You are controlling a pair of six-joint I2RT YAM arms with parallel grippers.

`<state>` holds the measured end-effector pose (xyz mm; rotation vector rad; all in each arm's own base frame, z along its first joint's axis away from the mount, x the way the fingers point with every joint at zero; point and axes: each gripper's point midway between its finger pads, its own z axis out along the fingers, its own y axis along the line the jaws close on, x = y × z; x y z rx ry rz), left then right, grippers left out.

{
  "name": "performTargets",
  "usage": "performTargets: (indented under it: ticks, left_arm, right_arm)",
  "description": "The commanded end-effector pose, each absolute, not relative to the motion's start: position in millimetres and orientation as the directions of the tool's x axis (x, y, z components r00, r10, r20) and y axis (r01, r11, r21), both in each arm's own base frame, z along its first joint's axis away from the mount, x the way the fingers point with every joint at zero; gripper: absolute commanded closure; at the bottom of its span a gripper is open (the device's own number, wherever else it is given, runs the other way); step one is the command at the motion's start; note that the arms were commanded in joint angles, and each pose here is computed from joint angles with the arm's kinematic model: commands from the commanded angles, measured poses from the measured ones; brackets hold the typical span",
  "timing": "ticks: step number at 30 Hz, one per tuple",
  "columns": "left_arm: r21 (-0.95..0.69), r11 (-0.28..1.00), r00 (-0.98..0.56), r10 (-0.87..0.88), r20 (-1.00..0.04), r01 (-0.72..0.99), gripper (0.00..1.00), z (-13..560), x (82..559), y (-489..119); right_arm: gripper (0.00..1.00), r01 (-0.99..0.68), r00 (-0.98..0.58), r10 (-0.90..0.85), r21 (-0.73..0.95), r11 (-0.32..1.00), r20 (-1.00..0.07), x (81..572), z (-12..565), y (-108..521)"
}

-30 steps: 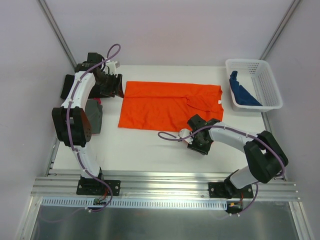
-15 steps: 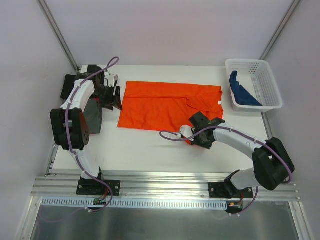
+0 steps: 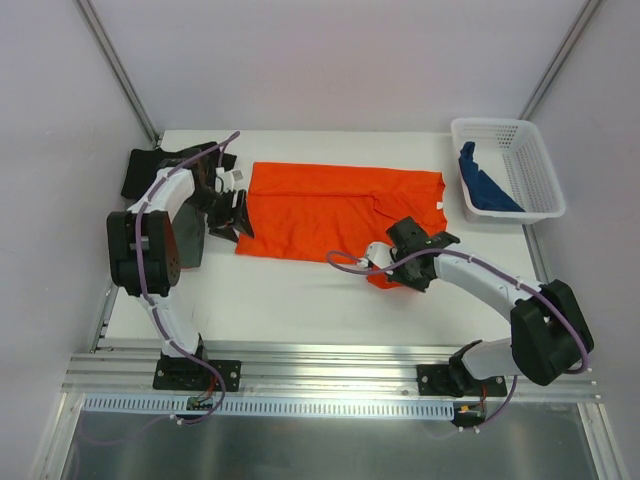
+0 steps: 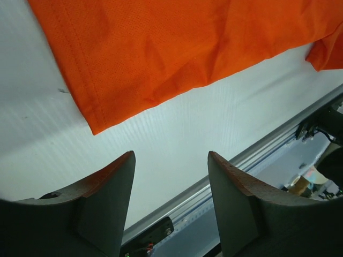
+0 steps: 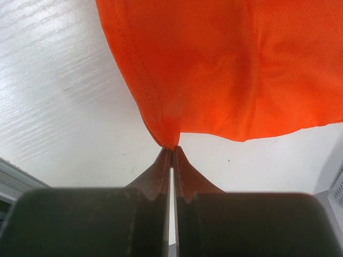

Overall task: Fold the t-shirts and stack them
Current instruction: Grap the side of the flattened tshirt closest away from the robot with both arms

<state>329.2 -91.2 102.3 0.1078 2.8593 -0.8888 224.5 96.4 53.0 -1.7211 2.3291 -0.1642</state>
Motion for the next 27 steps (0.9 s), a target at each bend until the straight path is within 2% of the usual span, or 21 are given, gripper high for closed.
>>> performTargets:
  ticks: [1,16,27]
  left_arm:
    - [-0.619,0.785,-0.998,-0.011,-0.065,0.032,0.44,92.6,326.2,-93.3]
    - [-0.631,0.769,-0.995,-0.082,0.060,-0.102,0.46,60.7,331.9,-75.1]
    - [-0.615,0.778,-0.991,-0.084,0.101,-0.129,0.48,42.2,336.0,-71.7]
  right_arm:
    - [0.99,-0.910,-0.270,-0.949,-0.279,0.308,-0.165,238.5,71.0,99.2]
    - [0.99,-0.900,-0.292,-0.942,-0.285,0.330,-0.169,253.8,71.8,100.3]
    - [0.99,-0.898,-0.294,-0.942,-0.288,0.331,-0.163,263.5,72.8,103.1]
